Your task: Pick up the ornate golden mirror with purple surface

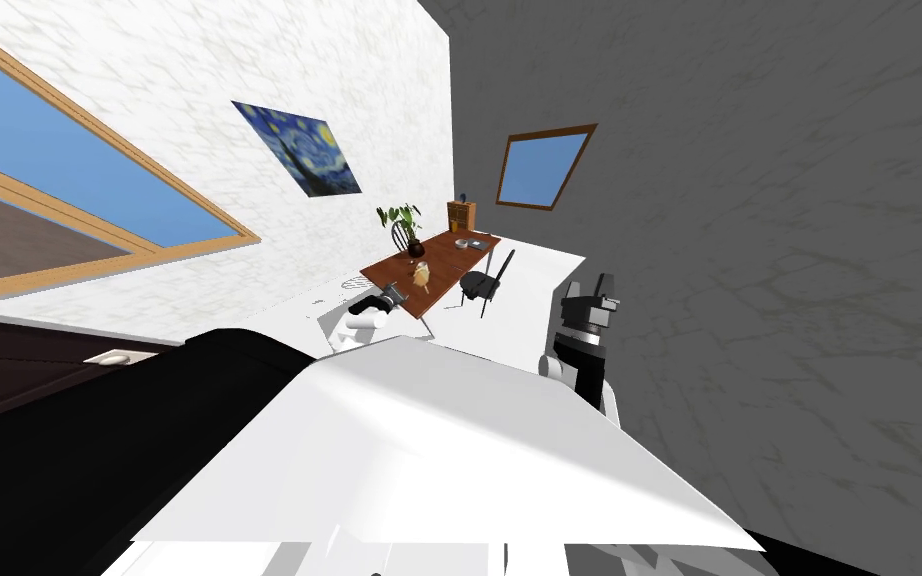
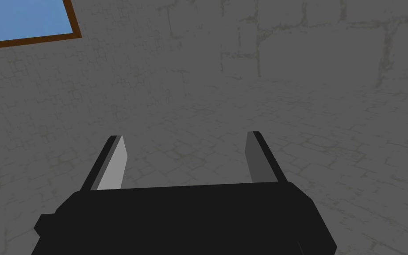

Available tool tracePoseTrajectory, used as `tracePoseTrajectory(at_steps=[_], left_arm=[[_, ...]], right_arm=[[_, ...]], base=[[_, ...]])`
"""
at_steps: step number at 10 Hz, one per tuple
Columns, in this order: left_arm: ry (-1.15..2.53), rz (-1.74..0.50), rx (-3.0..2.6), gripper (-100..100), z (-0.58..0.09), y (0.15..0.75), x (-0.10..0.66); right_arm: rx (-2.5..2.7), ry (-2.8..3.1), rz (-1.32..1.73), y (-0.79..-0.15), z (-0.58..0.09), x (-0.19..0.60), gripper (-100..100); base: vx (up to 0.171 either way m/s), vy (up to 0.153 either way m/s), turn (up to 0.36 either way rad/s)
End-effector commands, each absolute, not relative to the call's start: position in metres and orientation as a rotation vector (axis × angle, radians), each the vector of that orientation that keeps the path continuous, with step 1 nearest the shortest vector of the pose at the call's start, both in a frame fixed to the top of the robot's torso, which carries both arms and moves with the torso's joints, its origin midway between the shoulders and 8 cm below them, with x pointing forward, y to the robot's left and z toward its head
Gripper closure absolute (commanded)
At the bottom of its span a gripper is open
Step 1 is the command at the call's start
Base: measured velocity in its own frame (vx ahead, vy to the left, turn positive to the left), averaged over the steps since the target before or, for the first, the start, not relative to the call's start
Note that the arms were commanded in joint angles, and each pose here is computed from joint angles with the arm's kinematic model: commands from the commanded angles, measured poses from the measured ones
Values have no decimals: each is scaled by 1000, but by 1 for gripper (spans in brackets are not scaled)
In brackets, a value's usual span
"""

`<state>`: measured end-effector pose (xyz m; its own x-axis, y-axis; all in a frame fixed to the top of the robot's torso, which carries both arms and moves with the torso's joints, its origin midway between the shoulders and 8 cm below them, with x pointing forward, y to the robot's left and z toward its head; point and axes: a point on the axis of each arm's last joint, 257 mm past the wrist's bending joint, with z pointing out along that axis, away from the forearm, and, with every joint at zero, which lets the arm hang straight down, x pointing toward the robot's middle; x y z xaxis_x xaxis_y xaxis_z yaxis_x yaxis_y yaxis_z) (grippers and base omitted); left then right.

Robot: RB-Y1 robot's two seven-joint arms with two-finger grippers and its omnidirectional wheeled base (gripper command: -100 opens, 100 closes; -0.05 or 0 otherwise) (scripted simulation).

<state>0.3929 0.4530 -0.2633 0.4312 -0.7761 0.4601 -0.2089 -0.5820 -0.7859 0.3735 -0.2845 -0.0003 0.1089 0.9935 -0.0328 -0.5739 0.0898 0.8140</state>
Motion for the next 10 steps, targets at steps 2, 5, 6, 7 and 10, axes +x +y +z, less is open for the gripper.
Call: tracePoseTrajectory(at_steps=[2, 5, 6, 7, 10], left_arm=[[795, -1097, -2148, -100, -281, 458, 387], [762, -1079, -2234, -100, -292, 462, 382], [722, -1077, -2299, -100, -297, 466, 380], [728, -1061, -2316, -100, -301, 465, 378], [652, -1047, -2445, -100, -311, 470, 373]], right_arm=[[748, 714, 1326, -285, 0, 373, 0], [748, 715, 1326, -285, 0, 373, 0], [748, 715, 1326, -285, 0, 373, 0], [748, 714, 1326, -285, 0, 373, 0], [748, 715, 1326, -285, 0, 373, 0]], base=[[12, 0, -59], [15, 5, -34], [16, 4, -63], [17, 8, -41], [26, 14, -50]])
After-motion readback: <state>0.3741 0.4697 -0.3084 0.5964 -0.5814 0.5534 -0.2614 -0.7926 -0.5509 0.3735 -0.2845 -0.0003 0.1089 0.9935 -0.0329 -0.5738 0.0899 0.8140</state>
